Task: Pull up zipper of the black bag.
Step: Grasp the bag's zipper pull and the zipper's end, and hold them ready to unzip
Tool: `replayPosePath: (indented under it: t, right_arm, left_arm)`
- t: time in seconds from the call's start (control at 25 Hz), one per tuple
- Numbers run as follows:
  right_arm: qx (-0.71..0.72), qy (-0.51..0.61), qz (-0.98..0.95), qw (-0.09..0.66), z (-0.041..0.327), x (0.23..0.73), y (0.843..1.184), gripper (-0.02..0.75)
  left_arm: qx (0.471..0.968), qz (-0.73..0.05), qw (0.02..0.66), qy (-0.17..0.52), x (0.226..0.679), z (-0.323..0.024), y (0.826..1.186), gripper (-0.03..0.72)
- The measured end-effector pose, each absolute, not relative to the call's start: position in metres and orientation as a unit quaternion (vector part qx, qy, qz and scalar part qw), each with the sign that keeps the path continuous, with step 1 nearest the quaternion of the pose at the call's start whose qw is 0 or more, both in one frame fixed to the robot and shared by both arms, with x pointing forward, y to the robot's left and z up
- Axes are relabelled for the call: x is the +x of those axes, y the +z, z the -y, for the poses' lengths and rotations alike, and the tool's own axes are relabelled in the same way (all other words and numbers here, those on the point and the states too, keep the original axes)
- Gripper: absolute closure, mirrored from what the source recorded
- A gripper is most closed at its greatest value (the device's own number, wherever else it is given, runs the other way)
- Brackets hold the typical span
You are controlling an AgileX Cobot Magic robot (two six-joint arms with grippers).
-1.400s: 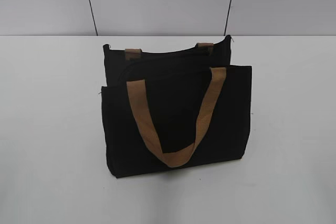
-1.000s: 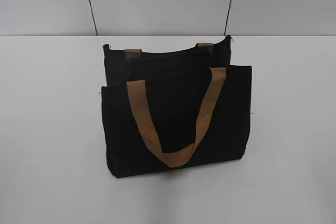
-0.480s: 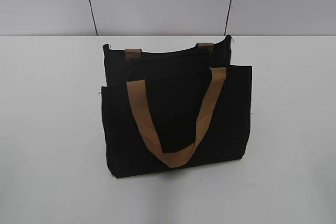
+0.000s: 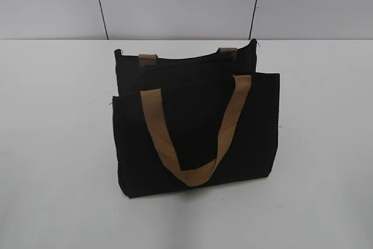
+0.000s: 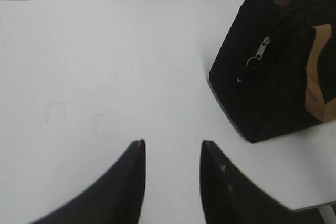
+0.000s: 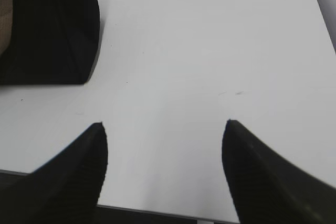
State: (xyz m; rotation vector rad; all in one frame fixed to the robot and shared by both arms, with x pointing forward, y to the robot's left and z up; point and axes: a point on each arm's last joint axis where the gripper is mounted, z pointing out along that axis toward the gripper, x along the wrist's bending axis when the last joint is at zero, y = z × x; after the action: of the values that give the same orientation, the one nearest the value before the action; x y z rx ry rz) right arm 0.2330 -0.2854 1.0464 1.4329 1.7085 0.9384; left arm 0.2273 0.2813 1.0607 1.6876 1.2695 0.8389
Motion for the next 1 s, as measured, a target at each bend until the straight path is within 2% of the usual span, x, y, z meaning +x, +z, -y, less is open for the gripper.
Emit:
replayPosePath:
  t: [0.16,0.28,0.56,0.72,0.84,1.0]
  right_arm:
    - [0.561,0.354,-0.666,0.341,0.286,0.238,1.047,0.209]
    - [0.572,0.34,-0.674,0.322,0.287,0.251,1.05,0.209]
    - [0.58,0.346,-0.679,0.288,0.285,0.288,1.087,0.209]
    - [0.561,0.347,-0.701,0.271,0.282,0.31,1.108,0.209]
    - [0.55,0.339,-0.715,0.266,0.282,0.329,1.123,0.209]
    - [0.534,0.33,-0.731,0.268,0.283,0.349,1.139,0.209]
  left_arm:
    - [0.684,-0.52,0.405,0.314,0.238,-0.281,1.061,0.262]
    - [0.689,-0.531,0.393,0.3,0.254,-0.281,1.067,0.214]
    - [0.761,-0.462,0.356,0.285,0.32,-0.276,1.077,0.223]
    - [0.802,-0.38,0.383,0.256,0.362,-0.262,1.07,0.227]
    - [0.825,-0.328,0.414,0.201,0.396,-0.249,1.054,0.23]
    - [0.836,-0.281,0.438,0.176,0.429,-0.241,1.033,0.245]
